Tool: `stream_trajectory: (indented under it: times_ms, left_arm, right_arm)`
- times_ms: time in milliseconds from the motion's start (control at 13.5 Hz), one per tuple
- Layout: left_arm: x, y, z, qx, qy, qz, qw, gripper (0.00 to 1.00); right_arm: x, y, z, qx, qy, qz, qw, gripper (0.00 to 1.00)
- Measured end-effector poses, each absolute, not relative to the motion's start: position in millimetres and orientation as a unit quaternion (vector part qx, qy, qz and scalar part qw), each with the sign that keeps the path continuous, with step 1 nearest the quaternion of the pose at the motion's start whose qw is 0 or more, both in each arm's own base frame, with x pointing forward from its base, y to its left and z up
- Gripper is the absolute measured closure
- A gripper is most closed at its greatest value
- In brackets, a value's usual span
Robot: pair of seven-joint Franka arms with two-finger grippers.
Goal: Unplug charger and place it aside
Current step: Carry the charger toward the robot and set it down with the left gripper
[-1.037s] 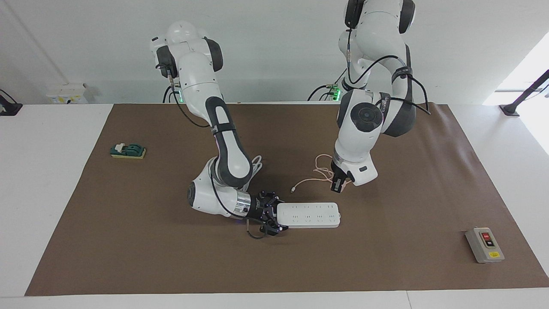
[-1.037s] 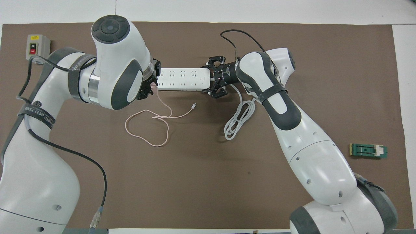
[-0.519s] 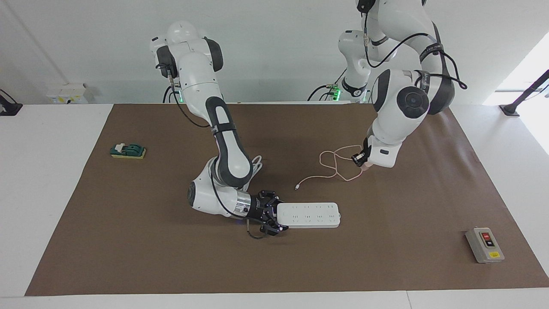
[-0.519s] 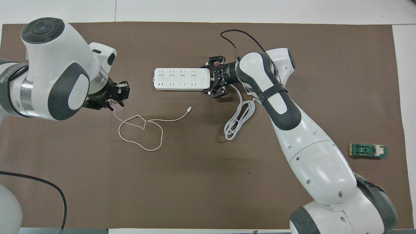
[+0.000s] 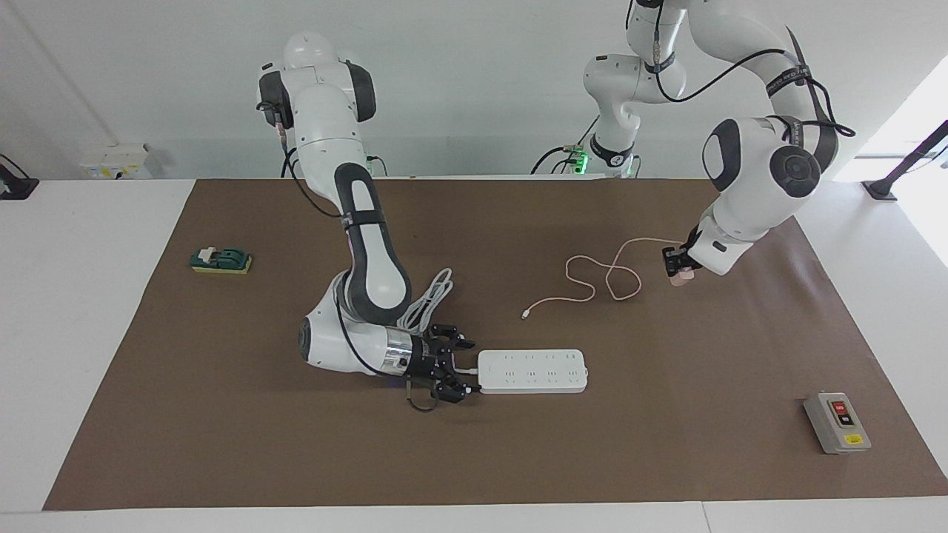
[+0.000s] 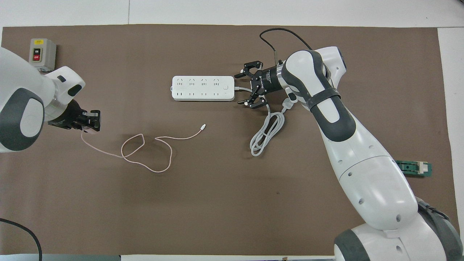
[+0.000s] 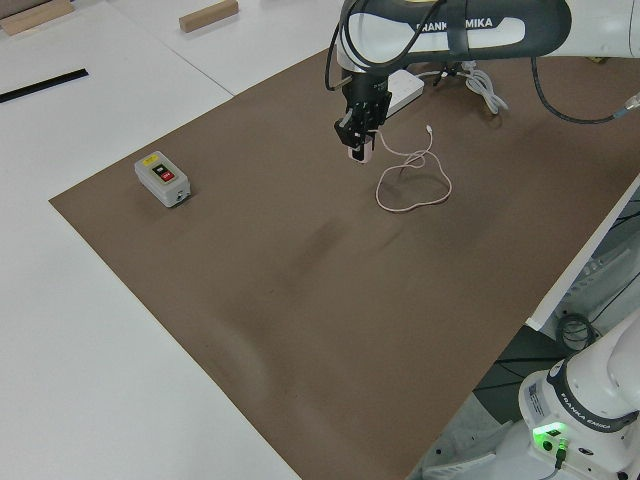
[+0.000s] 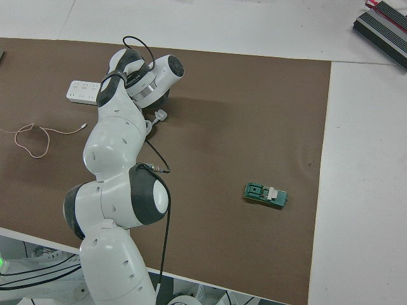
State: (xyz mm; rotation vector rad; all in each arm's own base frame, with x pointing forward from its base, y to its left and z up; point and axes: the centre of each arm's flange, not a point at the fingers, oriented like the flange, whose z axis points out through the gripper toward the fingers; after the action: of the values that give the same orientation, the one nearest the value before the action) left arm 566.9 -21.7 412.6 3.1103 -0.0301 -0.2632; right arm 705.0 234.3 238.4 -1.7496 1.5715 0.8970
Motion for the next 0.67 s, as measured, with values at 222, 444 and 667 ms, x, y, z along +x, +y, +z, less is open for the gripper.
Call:
stream_trajectory:
  times_ms: [222, 444, 667]
  left_arm:
    - [541, 12, 385, 0.997, -0.011, -0.075, 0.018, 0.69]
    - [513, 7, 354, 0.998, -0.010, -0.059, 0.019, 0.69]
    - [497, 10, 337, 0.998, -0.003, -0.055, 0.019, 0.69]
  right_arm:
    - [698, 206, 266, -0.673, 0.597, 0.324, 0.292, 0.00]
    - [685, 180, 302, -0.697, 0.595, 0.295, 0.270, 0.00]
    - [676, 140, 344, -0.730, 0.583, 0.268, 0.235, 0.00]
